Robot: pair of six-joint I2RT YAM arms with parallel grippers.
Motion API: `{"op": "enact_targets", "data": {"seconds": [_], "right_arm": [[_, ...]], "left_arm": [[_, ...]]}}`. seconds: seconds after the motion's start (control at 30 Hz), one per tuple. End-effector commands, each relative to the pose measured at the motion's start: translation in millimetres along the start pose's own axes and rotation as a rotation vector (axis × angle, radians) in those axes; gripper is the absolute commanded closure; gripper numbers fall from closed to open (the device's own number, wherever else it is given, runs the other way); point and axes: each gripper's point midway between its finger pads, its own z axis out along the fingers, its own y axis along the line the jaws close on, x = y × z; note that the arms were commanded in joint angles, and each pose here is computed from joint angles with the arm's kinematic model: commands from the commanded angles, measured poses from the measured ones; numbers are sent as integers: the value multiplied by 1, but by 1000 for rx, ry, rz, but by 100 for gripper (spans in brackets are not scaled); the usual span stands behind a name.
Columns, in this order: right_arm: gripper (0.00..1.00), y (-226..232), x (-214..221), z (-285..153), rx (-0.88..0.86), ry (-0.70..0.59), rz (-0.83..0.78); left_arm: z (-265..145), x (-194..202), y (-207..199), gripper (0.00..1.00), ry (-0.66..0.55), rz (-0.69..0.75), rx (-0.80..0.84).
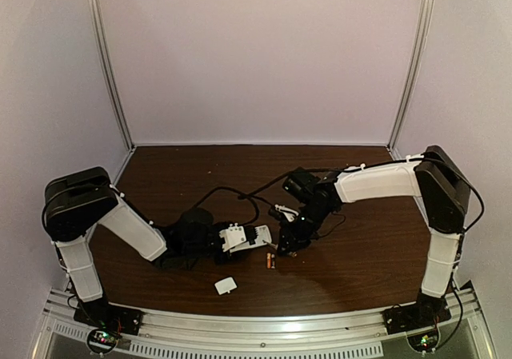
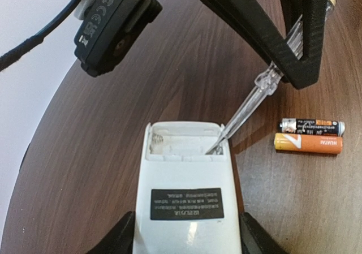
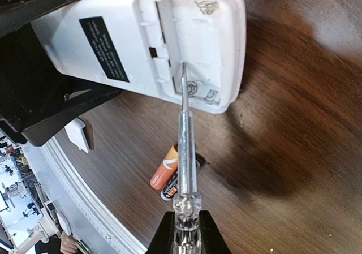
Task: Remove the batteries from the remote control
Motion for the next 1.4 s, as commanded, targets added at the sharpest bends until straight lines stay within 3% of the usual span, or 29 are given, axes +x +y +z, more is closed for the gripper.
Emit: {"op": "enact_targets", "data": {"seconds": [0.0, 0.7, 0.9, 1.07, 1.37], "right_arm": [[100, 15, -17, -11, -21, -109, -53], [100, 51, -2, -97, -1, -357, -101], [100, 46, -9, -138, 86, -552, -96], [100, 54, -13, -166, 60, -717, -129], [100, 55, -17, -208, 80, -937, -149]], "left_arm": [[2, -39, 3, 100, -145, 30, 0], [-4, -53, 12, 100, -196, -43, -32], [-7, -60, 21, 100, -218, -95, -65], [-15, -76, 29, 100, -255, -166, -60], [-20, -85, 48, 100, -220, -323, -106]]}}
